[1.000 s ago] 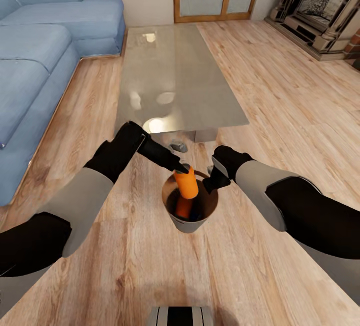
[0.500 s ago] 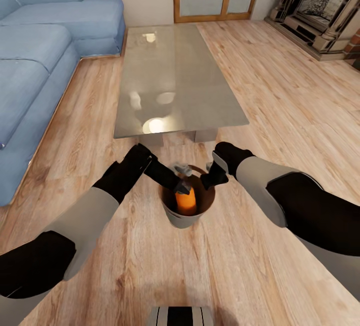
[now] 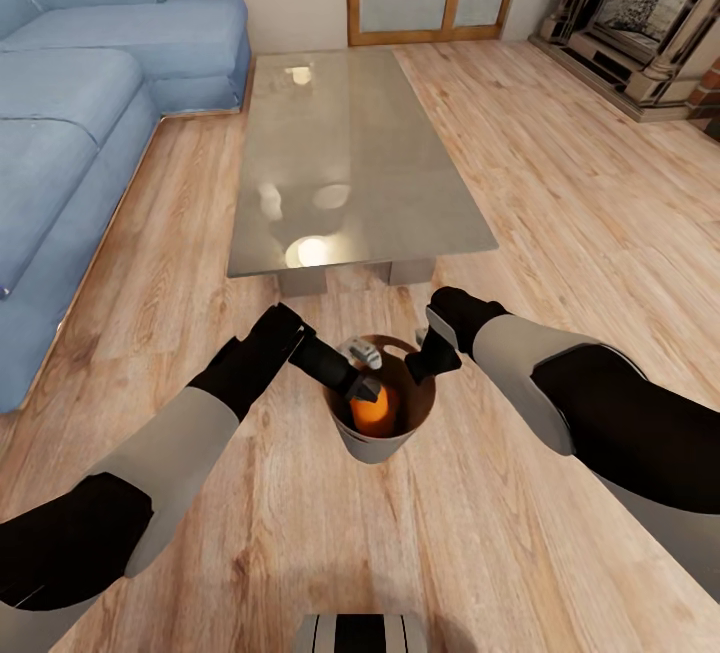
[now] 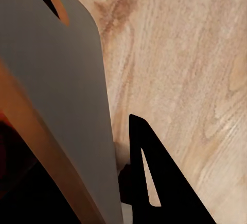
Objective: Put the three can of soda from the living room inside the tash can in the kitchen.
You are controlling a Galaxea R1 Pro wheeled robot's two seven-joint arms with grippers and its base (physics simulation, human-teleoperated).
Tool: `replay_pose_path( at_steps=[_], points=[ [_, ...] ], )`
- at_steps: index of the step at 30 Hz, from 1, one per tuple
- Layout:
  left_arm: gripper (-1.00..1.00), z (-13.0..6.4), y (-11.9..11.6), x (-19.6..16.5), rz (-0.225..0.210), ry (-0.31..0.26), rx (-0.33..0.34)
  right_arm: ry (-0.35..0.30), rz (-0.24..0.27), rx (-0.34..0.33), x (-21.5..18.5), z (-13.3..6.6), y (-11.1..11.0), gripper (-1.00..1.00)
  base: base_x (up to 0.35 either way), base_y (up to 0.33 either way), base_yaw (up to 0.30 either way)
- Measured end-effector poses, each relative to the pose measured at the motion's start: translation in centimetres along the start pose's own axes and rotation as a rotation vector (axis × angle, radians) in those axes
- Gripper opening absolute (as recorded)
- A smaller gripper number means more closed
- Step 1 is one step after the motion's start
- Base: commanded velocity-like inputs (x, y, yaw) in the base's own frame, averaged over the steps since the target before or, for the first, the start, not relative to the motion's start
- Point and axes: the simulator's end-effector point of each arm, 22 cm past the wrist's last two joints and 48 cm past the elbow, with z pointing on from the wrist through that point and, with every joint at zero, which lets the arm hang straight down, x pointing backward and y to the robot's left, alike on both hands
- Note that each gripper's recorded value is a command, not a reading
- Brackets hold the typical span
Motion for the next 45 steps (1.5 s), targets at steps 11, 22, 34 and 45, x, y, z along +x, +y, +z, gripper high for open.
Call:
replay_pose_path(
  at_steps=[11,22,34,45],
  points=[
    [1.00,0.0,0.5,0.0,0.009,-0.005,-0.020,-0.027,0.001,-0.020,-0.9,-0.5,0.7,-1.00,0.000,0.000,0.000],
    [1.00,-5.8,-2.3,-1.8,0.136,-0.113,0.069,-0.027,0.010,-0.038,-0.9,-0.5,1.1,-1.00,0.000,0.000,0.000],
    [1.00,-25.4,5.5,0.3,0.015,-0.477,-0.001,-0.024,0.022,-0.051,-0.7,-0.3,1.1,-1.00,0.000,0.000,0.000],
    [1.00,-20.0,14.1,11.3,-0.128,-0.564,-0.250,0.011,0.143,0.043,2.4,0.6,-9.4,-1.00,0.000,0.000,0.000]
  ],
)
